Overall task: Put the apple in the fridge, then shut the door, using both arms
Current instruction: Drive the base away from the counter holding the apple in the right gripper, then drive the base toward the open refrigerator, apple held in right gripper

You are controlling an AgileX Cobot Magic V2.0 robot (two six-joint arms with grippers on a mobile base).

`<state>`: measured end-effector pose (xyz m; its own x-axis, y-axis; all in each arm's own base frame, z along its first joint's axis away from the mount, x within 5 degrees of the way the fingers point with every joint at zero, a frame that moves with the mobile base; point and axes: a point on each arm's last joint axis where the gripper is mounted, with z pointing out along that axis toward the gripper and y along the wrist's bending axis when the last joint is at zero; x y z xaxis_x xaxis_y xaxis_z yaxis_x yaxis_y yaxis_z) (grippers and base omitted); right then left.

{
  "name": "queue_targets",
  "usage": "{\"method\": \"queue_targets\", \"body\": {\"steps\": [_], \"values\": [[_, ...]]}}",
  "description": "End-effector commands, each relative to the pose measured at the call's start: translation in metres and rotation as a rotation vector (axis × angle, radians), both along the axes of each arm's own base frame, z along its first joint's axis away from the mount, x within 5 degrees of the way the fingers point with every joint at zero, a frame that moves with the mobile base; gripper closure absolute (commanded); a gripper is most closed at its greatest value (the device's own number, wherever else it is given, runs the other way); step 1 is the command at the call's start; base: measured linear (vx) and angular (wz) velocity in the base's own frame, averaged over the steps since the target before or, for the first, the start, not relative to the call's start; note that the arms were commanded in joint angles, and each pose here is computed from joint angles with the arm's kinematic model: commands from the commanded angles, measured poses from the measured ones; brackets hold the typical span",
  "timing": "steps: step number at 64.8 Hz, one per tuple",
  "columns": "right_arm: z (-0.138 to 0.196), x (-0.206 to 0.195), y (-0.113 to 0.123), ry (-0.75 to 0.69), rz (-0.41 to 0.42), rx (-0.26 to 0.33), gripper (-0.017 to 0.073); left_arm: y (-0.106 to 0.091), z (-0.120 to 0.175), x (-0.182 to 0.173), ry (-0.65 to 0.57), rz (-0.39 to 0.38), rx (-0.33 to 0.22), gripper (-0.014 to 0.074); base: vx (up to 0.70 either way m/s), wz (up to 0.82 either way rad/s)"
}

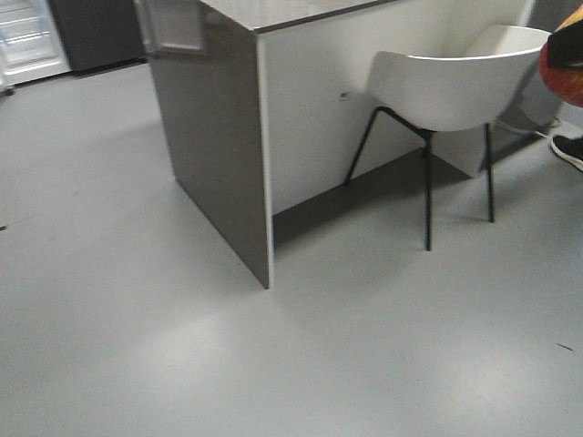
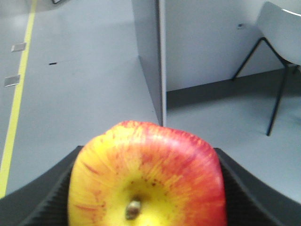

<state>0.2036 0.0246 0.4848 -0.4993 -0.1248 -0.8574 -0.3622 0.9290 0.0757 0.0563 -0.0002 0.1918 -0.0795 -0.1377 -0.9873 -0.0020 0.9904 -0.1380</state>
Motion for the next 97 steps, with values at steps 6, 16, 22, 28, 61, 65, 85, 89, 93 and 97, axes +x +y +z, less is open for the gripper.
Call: {"method": "queue_targets", "body": {"steps": [6,16,22,28,61,65,85,89,93,97], "values": [[0.0165,-0.0054,-0.0001,-0.108,-0.014,0.026,0.0534,-0.0006,0.0135,-0.0016,-0.107,-0.008,-0.010,0.0600,0.06,0.45],[0.0165,-0.0054,-0.0001,-0.108,-0.014,0.026,0.0534,-0.0006,0.0135,-0.0016,-0.107,-0.008,-0.010,0.0600,0.07,0.48],[0.0165,-0.0054,-0.0001,-0.108,-0.014,0.026,0.0534,-0.0006,0.0135,-0.0016,-0.107,-0.008,-0.010,0.0600,0.08,0.51],[0.0165,-0.0054,-0.0001,-0.108,-0.014,0.026,0.0534,-0.0006,0.0135,-0.0016,-0.107,-0.008,-0.010,0.0600,0.08,0.53],[0.0165,-0.0054,-0.0001,-0.108,-0.014,0.026,0.0534,-0.0006,0.0135,-0.0016,-0.107,-0.008,-0.010,0.0600,0.10,0.45],[0.0165,-0.0054,-0.0001,-0.108,-0.014,0.026,0.0534,-0.0006,0.0135,-0.0016,-0.107,-0.008,-0.010,0.0600,0.11,0.36],[0.0165,-0.0054,-0.0001,-0.108,-0.014,0.026,0.0534,-0.0006,0.0135,-0.0016,-0.107,-0.008,-0.010,0.0600,0.12,0.25],[0.0165,-0.0054,-0.0001,-0.108,-0.014,0.026,0.0534,-0.0006,0.0135,-0.0016,-0.107,-0.008,-0.010,0.0600,0.12,0.16],[0.0165,-0.0054,-0.0001,-0.108,-0.014,0.026,0.0534,-0.0006,0.0135,-0.0016,-0.107,-0.008,-0.010,0.0600,0.13,0.13],[0.0164,-0.0055,-0.0001,-0.107,-0.014,0.026,0.0534,-0.0006,0.0135,-0.0016,-0.107,-0.008,-0.010,0.0600,0.13,0.12]]}}
